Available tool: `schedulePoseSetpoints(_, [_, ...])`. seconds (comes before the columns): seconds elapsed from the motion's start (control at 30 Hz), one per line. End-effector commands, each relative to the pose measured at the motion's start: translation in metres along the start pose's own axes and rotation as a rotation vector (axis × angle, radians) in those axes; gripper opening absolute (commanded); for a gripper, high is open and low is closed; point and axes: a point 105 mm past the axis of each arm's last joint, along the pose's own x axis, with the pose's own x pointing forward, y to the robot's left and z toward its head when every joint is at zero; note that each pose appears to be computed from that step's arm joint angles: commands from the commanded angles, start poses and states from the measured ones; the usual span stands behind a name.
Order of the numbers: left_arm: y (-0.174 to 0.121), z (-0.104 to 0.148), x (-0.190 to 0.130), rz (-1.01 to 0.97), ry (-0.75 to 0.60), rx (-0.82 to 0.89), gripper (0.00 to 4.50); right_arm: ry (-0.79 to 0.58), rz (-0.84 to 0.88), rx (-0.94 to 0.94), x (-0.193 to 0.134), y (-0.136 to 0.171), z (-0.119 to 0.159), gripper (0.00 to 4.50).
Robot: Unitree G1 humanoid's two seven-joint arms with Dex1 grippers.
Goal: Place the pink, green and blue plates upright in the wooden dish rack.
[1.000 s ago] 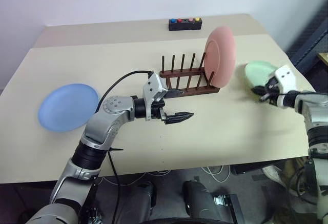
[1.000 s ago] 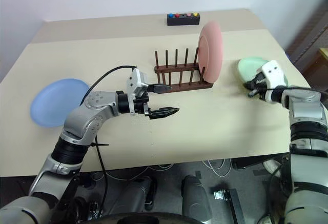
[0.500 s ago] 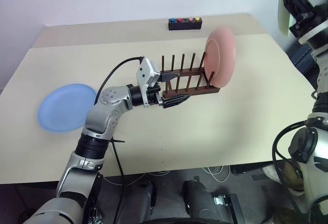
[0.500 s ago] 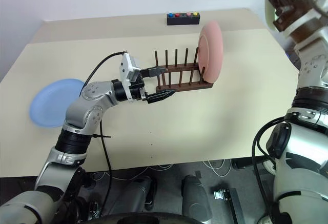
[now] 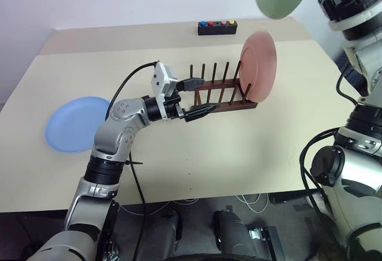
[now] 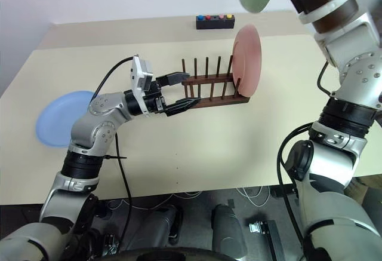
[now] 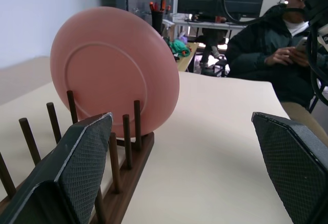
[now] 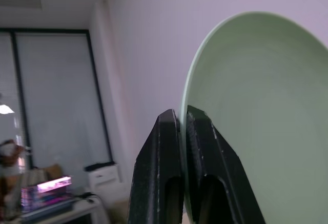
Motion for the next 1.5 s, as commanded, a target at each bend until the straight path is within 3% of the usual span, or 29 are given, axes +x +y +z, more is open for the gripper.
schedulePoseSetpoints(0.03, [-0.002, 0.017, -0.002, -0.009, -0.049, 0.029, 4.50, 0.021, 0.015, 0.052, -0.006, 0.003, -0.009, 0.05])
schedulePoseSetpoints(0.2, [-0.005, 0.016, -0.002, -0.024, -0.048, 0.019, 4.50, 0.041, -0.009, 0.120, -0.015, -0.002, -0.029, 0.05])
schedulePoseSetpoints(0.5, [-0.008, 0.015, -0.003, -0.034, -0.051, 0.008, 4.50, 0.010, 0.014, 0.214, -0.012, 0.006, -0.036, 0.05])
schedulePoseSetpoints(0.77, [-0.010, 0.016, -0.003, -0.039, -0.060, -0.016, 4.50, 0.016, -0.070, 0.289, -0.023, -0.012, -0.065, 0.05])
schedulePoseSetpoints(1.13, [-0.010, 0.016, -0.004, -0.038, -0.058, -0.017, 4.50, 0.084, -0.137, 0.260, -0.032, -0.023, -0.094, 0.05])
schedulePoseSetpoints(1.5, [-0.011, 0.017, -0.003, -0.042, -0.066, -0.017, 4.50, 0.115, -0.191, 0.220, -0.038, -0.032, -0.104, 0.05])
